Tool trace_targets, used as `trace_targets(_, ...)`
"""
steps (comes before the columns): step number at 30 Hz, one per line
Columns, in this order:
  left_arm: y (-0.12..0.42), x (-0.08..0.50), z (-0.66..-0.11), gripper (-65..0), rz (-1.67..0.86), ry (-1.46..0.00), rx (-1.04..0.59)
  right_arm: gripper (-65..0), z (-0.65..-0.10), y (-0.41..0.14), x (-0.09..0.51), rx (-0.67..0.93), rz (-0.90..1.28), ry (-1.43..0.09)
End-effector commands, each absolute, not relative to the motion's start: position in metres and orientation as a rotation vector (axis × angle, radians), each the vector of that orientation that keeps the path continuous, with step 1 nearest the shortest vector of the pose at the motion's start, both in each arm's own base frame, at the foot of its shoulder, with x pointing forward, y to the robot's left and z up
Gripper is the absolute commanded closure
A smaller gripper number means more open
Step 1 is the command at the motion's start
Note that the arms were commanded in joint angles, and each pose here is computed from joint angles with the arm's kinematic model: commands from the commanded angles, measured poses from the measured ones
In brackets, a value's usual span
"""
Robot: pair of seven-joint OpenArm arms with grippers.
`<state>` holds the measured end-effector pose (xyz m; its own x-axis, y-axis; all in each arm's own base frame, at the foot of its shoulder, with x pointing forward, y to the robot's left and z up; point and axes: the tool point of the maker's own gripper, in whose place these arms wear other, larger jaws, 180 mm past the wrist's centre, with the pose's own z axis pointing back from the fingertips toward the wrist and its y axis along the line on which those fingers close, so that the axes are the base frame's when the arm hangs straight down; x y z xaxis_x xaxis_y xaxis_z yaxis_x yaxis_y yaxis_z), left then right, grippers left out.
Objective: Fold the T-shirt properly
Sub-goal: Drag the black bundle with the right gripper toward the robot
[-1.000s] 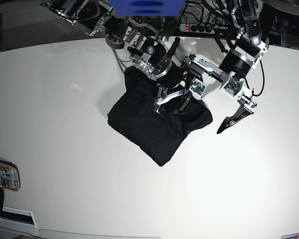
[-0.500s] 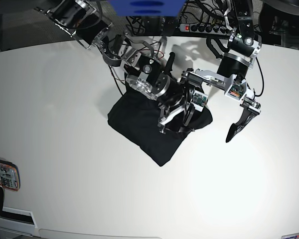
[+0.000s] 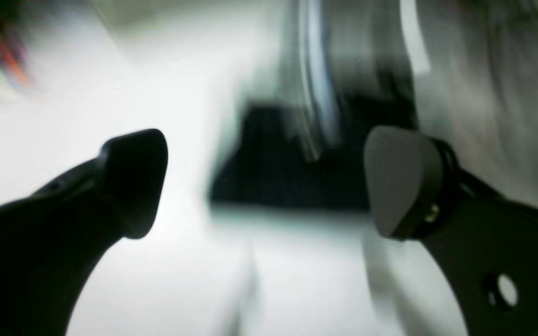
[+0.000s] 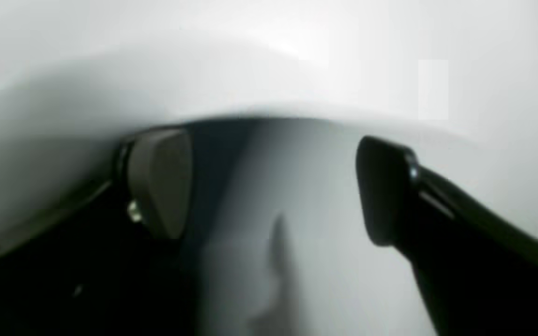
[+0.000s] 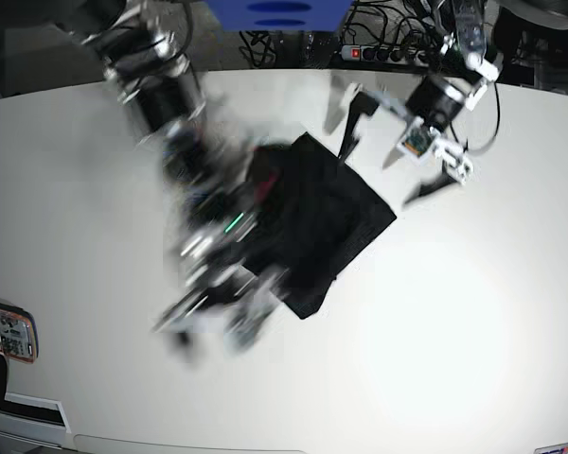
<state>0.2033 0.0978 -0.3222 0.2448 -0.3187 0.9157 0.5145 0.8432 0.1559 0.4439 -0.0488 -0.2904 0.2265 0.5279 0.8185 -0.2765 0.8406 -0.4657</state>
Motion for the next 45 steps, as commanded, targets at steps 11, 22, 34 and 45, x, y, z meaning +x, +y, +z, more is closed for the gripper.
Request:
trace_targets(11,0.093,0.231,-0.263,-64.7,-0.545,-1.441,-0.198,-51.2,-0.255,-0.004,0.441,-0.108,0.613,-1.356)
trace_targets(22,0.091,0.233,-0.259,-64.7,-0.547,-1.456,-0.201,-51.2,-0.254,-0.005,0.441,-0.109,0.609,-1.358)
trace_targets(34,0.091,0.233,-0.259,-64.7,-0.547,-1.458,-0.201,-51.2,-0.253,-0.014,0.444,-0.123,0.589,-1.357)
trace_targets(45,0.091,0.233,-0.258,-64.7,-0.548,-1.459,-0.202,-51.2,-0.252,-0.055,0.453,-0.19,0.527,-1.347)
